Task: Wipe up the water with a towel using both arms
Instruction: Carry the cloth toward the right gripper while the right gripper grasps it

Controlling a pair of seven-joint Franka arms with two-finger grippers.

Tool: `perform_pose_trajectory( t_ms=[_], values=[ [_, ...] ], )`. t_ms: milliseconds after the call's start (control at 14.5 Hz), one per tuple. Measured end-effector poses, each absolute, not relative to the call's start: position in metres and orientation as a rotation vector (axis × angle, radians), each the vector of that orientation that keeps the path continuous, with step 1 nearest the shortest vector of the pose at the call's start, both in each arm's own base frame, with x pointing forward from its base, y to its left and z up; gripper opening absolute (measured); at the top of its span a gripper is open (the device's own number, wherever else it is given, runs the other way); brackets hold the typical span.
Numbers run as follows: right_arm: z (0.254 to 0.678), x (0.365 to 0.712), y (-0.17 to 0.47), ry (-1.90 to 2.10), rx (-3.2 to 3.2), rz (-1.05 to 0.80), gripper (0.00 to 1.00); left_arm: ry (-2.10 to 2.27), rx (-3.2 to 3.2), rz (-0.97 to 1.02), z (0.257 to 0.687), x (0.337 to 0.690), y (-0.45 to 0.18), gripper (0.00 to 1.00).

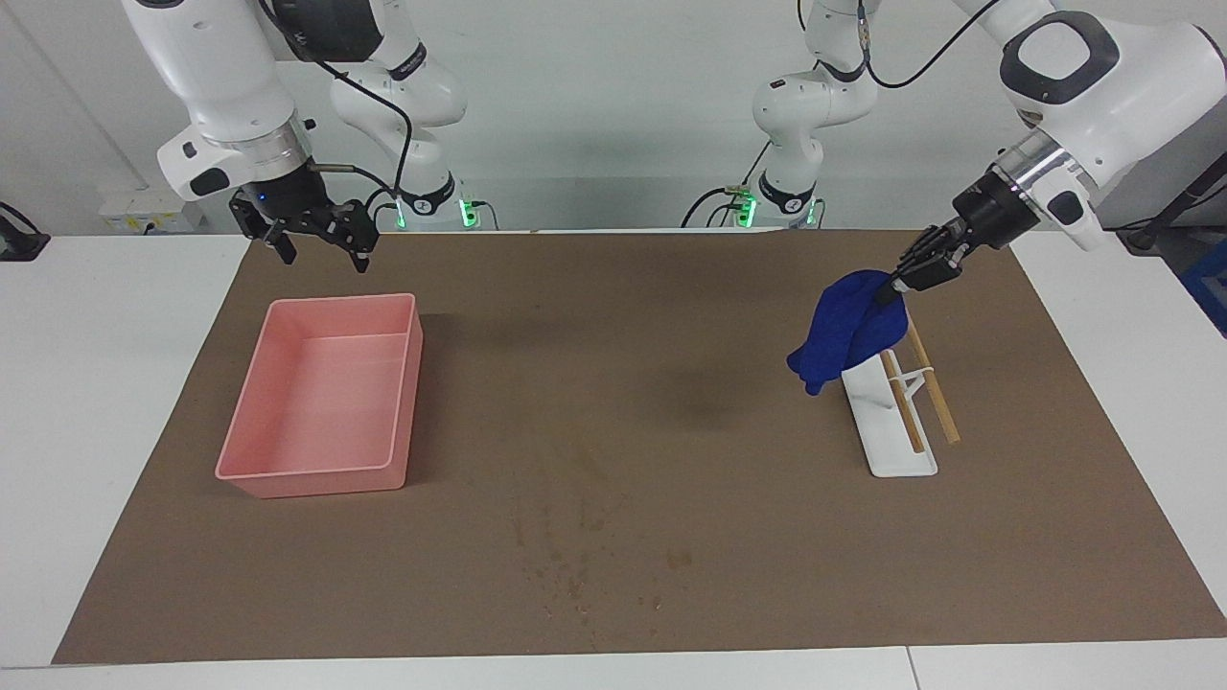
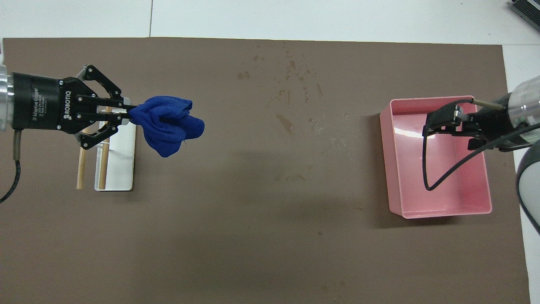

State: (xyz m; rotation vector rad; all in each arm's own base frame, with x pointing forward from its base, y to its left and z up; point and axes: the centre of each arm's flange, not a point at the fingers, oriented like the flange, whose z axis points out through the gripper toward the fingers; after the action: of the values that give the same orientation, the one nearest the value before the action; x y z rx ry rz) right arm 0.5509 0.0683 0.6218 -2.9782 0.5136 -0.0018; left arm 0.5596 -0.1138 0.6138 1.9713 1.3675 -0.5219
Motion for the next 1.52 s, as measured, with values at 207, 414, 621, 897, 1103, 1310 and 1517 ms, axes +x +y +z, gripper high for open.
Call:
perform_pose_trajectory(
  t_ms=[207,414,621,897,1103,1310,1517],
  values=[
    [0.627,0.548,0.131,0.772,-2.840,-0.016,1.00,1.380,1.958,-0.595,0.611,0.552,-0.146,0.11],
    [0.628,0.546,0.180,0.974,-2.656,0.036,0.99,1.396,1.887,-0.681,0.609,0.544,-0.165,0.11],
    [0.631,0.549,0.219,1.188,-2.434,0.082,0.97,1.470,1.776,-0.736,0.612,0.540,-0.179,0.11],
    [0.627,0.559,0.254,1.435,-2.183,0.242,0.95,1.456,1.769,-0.744,0.612,0.531,-0.214,0.11],
    [0.625,0.560,0.283,1.498,-2.087,0.347,0.95,1.381,1.806,-0.700,0.617,0.521,-0.247,0.11],
    [0.617,0.560,0.292,1.565,-2.029,0.440,0.95,1.305,1.853,-0.683,0.620,0.511,-0.266,0.11],
    [0.605,0.552,0.308,1.596,-2.044,0.491,0.93,1.282,1.864,-0.677,0.626,0.505,-0.271,0.11]
  ],
)
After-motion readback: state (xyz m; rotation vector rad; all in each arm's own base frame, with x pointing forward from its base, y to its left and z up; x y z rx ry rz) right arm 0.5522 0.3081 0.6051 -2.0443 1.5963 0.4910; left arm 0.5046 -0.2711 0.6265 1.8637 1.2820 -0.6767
